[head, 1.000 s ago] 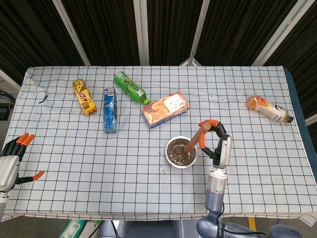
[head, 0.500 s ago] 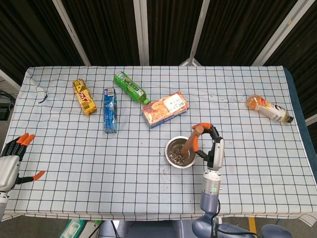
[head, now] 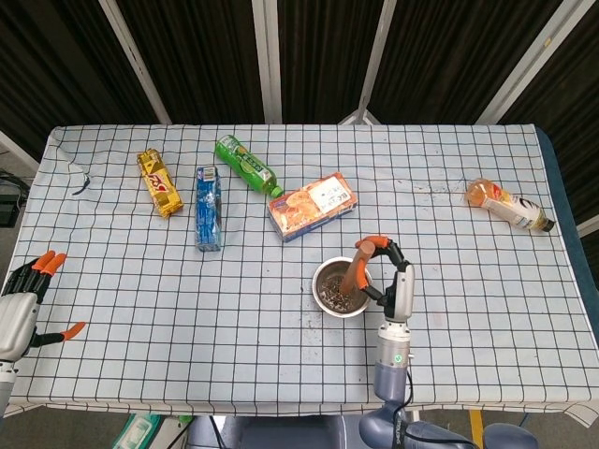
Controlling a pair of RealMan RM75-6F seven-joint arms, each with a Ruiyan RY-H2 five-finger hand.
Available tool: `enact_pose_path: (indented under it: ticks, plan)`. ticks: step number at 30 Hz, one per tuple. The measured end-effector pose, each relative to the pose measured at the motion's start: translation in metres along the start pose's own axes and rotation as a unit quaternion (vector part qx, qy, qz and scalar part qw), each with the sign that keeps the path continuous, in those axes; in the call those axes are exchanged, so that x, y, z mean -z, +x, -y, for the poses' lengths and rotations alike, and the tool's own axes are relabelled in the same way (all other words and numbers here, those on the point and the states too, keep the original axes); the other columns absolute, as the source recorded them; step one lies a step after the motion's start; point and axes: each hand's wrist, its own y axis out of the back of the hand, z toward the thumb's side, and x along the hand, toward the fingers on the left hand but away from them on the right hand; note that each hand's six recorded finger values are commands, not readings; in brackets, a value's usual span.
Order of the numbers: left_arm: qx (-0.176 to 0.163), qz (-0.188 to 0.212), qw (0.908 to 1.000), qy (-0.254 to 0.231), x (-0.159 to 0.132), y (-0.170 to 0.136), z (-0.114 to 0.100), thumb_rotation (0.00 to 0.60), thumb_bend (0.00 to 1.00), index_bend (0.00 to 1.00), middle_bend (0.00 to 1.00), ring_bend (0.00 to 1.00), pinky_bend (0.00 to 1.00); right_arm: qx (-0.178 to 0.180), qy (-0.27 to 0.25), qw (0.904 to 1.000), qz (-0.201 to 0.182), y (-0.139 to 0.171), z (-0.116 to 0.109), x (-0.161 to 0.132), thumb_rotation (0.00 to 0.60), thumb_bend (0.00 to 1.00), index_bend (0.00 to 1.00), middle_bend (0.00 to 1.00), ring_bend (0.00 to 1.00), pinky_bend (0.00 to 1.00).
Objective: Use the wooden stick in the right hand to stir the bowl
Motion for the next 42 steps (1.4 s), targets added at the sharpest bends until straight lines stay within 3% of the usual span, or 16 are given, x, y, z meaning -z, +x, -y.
enact_pose_path:
  ticks: [10,21,42]
  plan:
    - [0.000,0.002,1.0000,0.000,-0.001,0.000,0.000,0.600,0.02,0.00,0.00,0.00,0.00,0.001,0.002,1.0000,-0.002,0.001,-0.001,0.002,0.600,0.60,0.76,0.62,0.62,0.52]
    - [-0.002,0.002,1.0000,0.000,-0.001,0.000,-0.001,0.600,0.02,0.00,0.00,0.00,0.00,0.003,-0.010,0.9996,-0.028,-0.008,-0.002,-0.018,0.600,0.60,0.76,0.62,0.62,0.52]
    - [0.000,0.004,1.0000,-0.001,-0.002,-0.001,0.000,0.600,0.02,0.00,0.00,0.00,0.00,-0.022,0.010,0.9997,-0.009,0.007,0.014,-0.002,0.600,0.60,0.76,0.62,0.62,0.52]
